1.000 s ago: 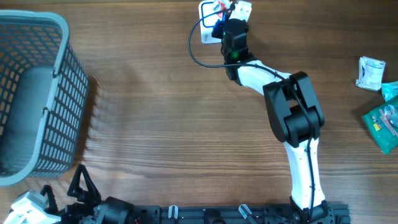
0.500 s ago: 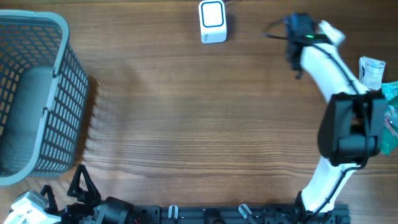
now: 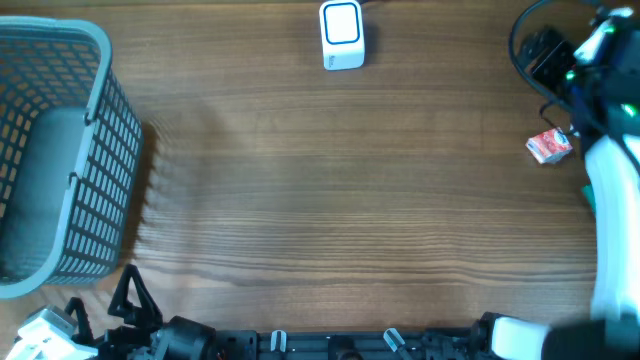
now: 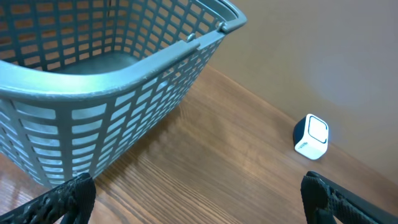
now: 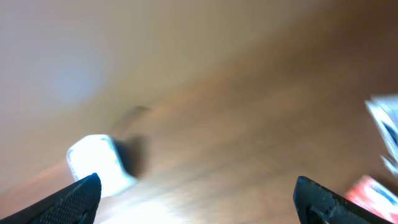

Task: Scan the item barcode
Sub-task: 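Carry the tissue pack to the right table edge and release it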

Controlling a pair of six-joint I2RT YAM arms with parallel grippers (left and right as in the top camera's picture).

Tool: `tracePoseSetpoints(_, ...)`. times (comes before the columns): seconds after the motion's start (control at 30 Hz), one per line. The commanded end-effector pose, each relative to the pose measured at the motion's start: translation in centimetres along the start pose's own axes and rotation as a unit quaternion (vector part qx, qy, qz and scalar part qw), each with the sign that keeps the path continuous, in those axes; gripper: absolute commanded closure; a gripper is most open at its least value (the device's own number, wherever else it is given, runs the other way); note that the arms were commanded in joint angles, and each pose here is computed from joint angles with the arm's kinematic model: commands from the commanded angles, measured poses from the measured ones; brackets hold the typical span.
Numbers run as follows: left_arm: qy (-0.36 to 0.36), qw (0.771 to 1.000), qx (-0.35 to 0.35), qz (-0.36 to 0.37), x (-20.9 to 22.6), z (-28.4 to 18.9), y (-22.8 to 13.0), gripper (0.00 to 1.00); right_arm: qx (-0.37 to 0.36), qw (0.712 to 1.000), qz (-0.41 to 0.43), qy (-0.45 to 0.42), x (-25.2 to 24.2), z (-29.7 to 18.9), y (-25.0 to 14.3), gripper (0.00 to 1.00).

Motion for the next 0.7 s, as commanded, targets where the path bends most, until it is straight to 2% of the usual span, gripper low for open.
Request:
tracePoseSetpoints(0.0, -0.002, 1.000, -0.002, -0.006, 0.0, -0.1, 0.1, 0.00, -0.064, 0.993, -0.045, 0.085, 3.3, -10.3, 0.6, 0.00)
tracePoseSetpoints(0.1, -0.002, 1.000, -0.002, -0.006, 0.0, -0.1, 0.1, 0.00, -0.092, 0.991, -0.051, 0.085, 4.4, -18.0, -1.7, 0.00)
tracePoseSetpoints(0.2, -0.002, 1.000, -0.002, -0.006, 0.0, -0.1, 0.1, 0.00, -0.109, 0.989, -0.056, 0.087, 4.9, -23.1, -4.4, 0.00)
tracePoseSetpoints(0.3, -0.002, 1.000, -0.002, -0.006, 0.0, -0.1, 0.1, 0.00, -0.079, 0.992, -0.048, 0.083, 4.8, -24.8, -7.0, 0.00)
tracePoseSetpoints(0.4, -0.002, 1.000, -0.002, -0.006, 0.0, -0.1, 0.1, 0.00, -0.011, 0.998, -0.066, -0.001, 3.1, -24.4, -9.3, 0.00)
tracePoseSetpoints(0.5, -0.002, 1.000, -0.002, -0.006, 0.0, -0.1, 0.1, 0.00, 0.020, 0.998, -0.060, -0.010, 2.9, -24.9, -11.0, 0.00)
tracePoseSetpoints(0.6, -0.002, 1.000, -0.002, -0.006, 0.0, -0.1, 0.1, 0.00, -0.032, 0.996, -0.082, -0.027, 2.8, -27.6, -12.1, 0.00)
tracePoseSetpoints(0.63, -0.002, 1.000, -0.002, -0.006, 0.0, -0.1, 0.1, 0.00, -0.086, 0.993, -0.074, -0.032, 2.6, -29.7, -13.2, 0.00)
tracePoseSetpoints(0.67, -0.002, 1.000, -0.002, -0.006, 0.0, -0.1, 0.1, 0.00, -0.104, 0.991, -0.075, -0.029, 2.5, -30.5, -14.2, 0.00)
Point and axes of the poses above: each gripper's point midway between its finger pads, its own z axis out along the fingers, its own x axis along the line the jaws close on, y = z × x, the point moved 9 cm from there along -z, back along the fingers, and after that the axes turned 13 degrees about -z, right-handed, at the moved point
